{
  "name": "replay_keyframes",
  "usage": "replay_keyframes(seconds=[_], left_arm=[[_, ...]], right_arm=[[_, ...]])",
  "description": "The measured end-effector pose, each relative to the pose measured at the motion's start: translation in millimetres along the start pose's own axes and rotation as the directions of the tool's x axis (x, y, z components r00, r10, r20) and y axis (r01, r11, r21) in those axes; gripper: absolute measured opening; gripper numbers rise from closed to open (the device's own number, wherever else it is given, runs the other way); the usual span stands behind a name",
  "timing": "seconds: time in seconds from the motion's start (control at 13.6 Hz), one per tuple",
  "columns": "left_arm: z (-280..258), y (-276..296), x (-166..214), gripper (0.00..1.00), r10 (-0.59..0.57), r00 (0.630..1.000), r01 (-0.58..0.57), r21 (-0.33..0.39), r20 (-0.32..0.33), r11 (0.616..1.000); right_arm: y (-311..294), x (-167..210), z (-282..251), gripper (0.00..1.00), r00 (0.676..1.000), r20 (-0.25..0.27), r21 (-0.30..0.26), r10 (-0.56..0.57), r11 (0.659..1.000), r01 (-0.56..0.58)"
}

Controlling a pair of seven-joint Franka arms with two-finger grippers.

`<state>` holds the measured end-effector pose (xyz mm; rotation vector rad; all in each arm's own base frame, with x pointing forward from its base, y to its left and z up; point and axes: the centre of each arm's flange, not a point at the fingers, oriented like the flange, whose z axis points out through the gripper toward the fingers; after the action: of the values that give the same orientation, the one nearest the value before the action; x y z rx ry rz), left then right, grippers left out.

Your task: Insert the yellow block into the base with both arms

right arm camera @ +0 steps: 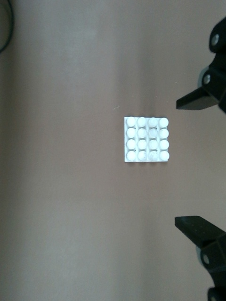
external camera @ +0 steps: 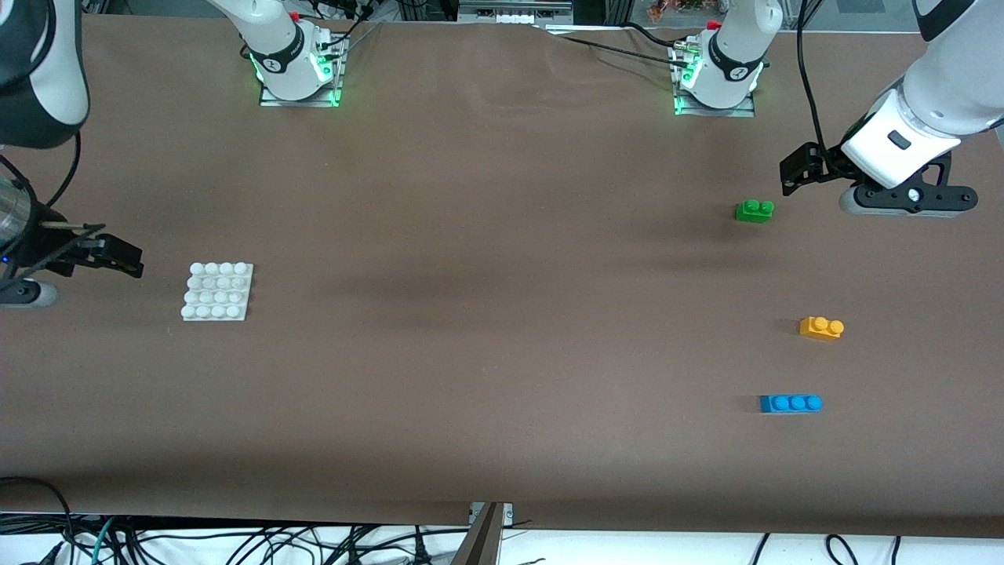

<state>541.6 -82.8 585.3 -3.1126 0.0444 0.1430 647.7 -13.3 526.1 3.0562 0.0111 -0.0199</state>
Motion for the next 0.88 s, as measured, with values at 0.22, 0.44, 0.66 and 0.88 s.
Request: replay_keyframes(seconds=[0.22,0.44,0.66,0.88], left_arm=[[0,0,0,1.00,0.000,1.000,0.000,0.000,0.000,1.000],[0,0,0,1.00,0.001,1.000,-0.001,0.000,0.000,1.000],[0,0,0,1.00,0.001,1.000,-0.001,0.000,0.000,1.000],[0,2,0,1.00,0.004,1.000,-0.004,0.000,0.000,1.000]], right_arm=[[4,19,55,1.00,0.999,0.047,-0.031,0.011,0.999,-0.010],[12,32,122,1.00,0.998,0.063,-0.051,0.026,0.998,-0.022],[32,26,188,1.00,0.997,0.066,-0.063,0.051,0.997,-0.046],[37,9,236,1.00,0.996,0.076,-0.061,0.055,0.997,-0.051]])
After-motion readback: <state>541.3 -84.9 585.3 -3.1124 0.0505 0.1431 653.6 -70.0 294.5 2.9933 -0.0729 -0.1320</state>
